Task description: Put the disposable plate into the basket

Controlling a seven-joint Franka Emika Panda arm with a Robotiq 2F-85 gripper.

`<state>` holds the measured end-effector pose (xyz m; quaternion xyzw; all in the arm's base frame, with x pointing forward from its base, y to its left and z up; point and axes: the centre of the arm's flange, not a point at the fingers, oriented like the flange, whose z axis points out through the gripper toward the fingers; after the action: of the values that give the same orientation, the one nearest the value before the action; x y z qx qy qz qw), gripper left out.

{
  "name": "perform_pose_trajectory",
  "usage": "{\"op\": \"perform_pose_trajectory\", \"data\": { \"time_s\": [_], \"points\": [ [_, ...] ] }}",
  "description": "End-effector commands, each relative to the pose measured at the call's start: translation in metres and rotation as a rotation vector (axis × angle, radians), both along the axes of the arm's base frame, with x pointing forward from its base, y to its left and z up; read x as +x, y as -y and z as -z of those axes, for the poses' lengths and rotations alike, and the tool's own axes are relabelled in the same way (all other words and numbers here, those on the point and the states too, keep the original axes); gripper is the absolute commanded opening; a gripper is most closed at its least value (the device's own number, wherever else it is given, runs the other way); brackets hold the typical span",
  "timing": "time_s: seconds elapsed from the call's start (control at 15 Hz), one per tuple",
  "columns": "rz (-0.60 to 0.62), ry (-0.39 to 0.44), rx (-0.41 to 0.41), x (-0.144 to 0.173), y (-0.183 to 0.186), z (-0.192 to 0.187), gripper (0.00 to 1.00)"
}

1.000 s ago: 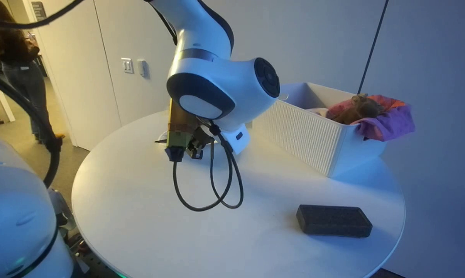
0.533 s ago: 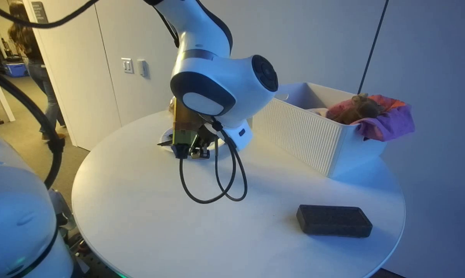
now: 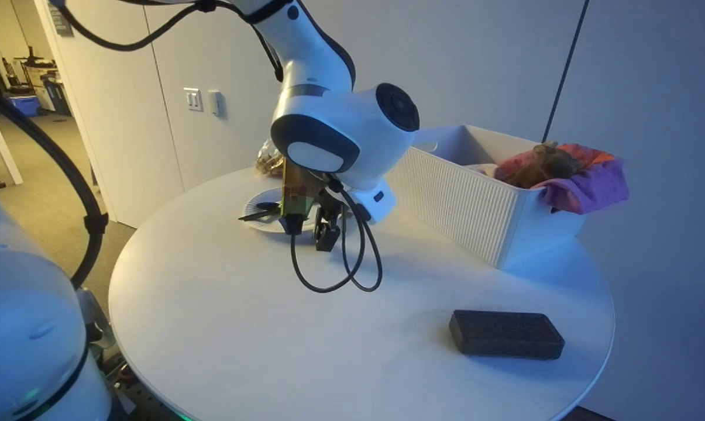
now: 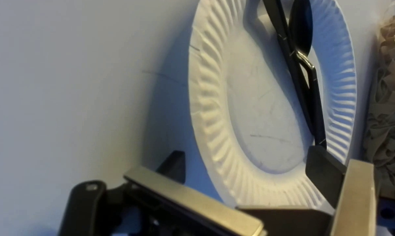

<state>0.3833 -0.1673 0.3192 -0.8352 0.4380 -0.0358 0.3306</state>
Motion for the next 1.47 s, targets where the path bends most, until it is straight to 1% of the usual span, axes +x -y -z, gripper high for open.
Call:
{"op": "perform_pose_trajectory", "data": {
  "time_s": [0.0, 0.2, 0.33, 0.4, 0.47, 0.67, 0.8, 0.87, 1.0, 1.07, 1.2, 1.33, 1.4],
  "points": [
    [-0.004, 0.037, 0.024, 0.021, 0.002, 0.003, 1.0],
    [-0.032, 0.049, 0.065, 0.026, -0.002, 0.0, 1.0],
    [-0.081, 0.042, 0.089, 0.029, -0.005, -0.002, 1.0],
    [-0.094, 0.025, 0.098, 0.03, -0.007, -0.002, 0.75],
    [-0.098, 0.015, 0.103, 0.03, -0.007, -0.002, 0.75],
    [-0.105, -0.005, 0.11, 0.031, -0.005, -0.001, 0.5],
    [-0.106, -0.007, 0.11, 0.03, -0.004, 0.0, 0.36],
    [-0.102, -0.006, 0.111, 0.03, -0.002, 0.0, 0.27],
    [-0.097, -0.005, 0.115, 0.028, 0.0, 0.001, 0.12],
    [-0.098, -0.001, 0.122, 0.028, 0.0, 0.0, 0.06],
    [-0.118, 0.015, 0.143, 0.029, -0.002, 0.0, 0.02],
    [-0.15, 0.033, 0.165, 0.029, -0.004, -0.003, 0.01],
    [-0.17, 0.046, 0.178, 0.028, -0.004, -0.005, 0.04]
  ]
}}
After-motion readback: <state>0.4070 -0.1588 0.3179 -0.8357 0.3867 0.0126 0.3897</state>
